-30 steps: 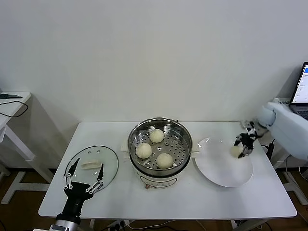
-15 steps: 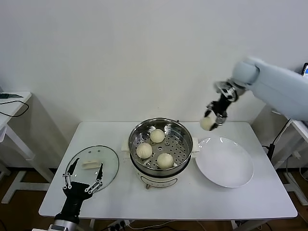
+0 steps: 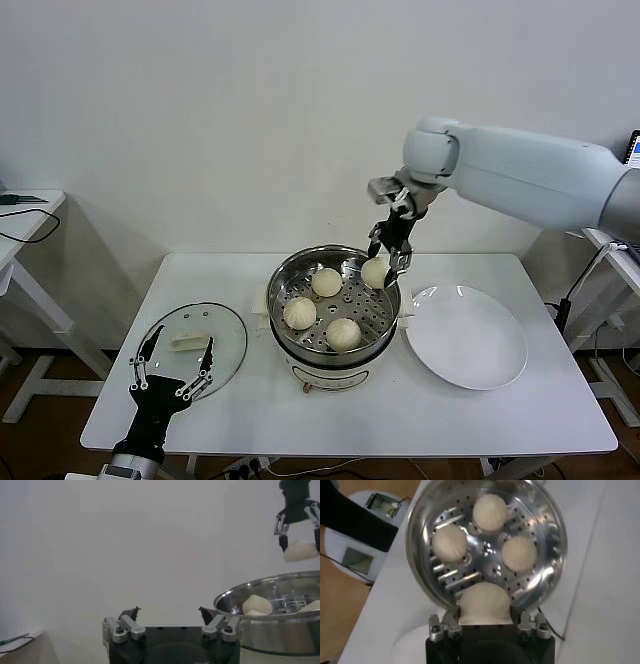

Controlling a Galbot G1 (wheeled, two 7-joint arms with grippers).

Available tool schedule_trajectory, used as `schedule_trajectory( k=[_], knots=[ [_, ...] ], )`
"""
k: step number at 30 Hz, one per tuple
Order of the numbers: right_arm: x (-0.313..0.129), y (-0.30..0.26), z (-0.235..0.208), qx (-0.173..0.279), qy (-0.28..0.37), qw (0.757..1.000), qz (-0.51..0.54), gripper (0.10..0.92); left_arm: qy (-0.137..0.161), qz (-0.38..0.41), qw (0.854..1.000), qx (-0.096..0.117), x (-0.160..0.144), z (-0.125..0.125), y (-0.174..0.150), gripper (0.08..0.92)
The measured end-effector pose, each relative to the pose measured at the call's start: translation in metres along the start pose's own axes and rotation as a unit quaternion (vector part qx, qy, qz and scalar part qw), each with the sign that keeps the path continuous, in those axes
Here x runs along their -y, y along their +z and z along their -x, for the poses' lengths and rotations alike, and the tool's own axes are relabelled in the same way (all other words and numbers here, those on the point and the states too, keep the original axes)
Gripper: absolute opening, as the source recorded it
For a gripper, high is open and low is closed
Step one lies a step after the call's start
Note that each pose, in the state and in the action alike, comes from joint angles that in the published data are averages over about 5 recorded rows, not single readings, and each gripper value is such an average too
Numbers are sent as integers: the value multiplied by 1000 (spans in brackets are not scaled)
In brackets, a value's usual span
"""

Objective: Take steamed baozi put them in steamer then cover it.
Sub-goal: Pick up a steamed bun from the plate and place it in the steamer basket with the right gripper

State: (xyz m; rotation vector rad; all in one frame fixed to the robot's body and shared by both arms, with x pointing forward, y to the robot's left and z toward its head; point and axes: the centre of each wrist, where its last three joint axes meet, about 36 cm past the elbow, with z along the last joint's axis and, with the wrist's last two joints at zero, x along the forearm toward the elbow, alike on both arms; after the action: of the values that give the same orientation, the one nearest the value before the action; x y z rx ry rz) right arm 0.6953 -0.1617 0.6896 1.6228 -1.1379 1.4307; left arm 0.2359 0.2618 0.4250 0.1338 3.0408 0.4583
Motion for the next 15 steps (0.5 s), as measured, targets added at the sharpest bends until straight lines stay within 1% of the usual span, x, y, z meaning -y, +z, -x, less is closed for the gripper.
schedule_trajectory(
  k=[7,15],
  knots=[
    [6,-18,26,-18,-8,1000,-8,662,1,0,1000,3,-1,-1,-1,823],
    [9,-19,54,-34,-14,999,-8,666,-1,0,1000,5,-2,-1,-1,823]
  ],
)
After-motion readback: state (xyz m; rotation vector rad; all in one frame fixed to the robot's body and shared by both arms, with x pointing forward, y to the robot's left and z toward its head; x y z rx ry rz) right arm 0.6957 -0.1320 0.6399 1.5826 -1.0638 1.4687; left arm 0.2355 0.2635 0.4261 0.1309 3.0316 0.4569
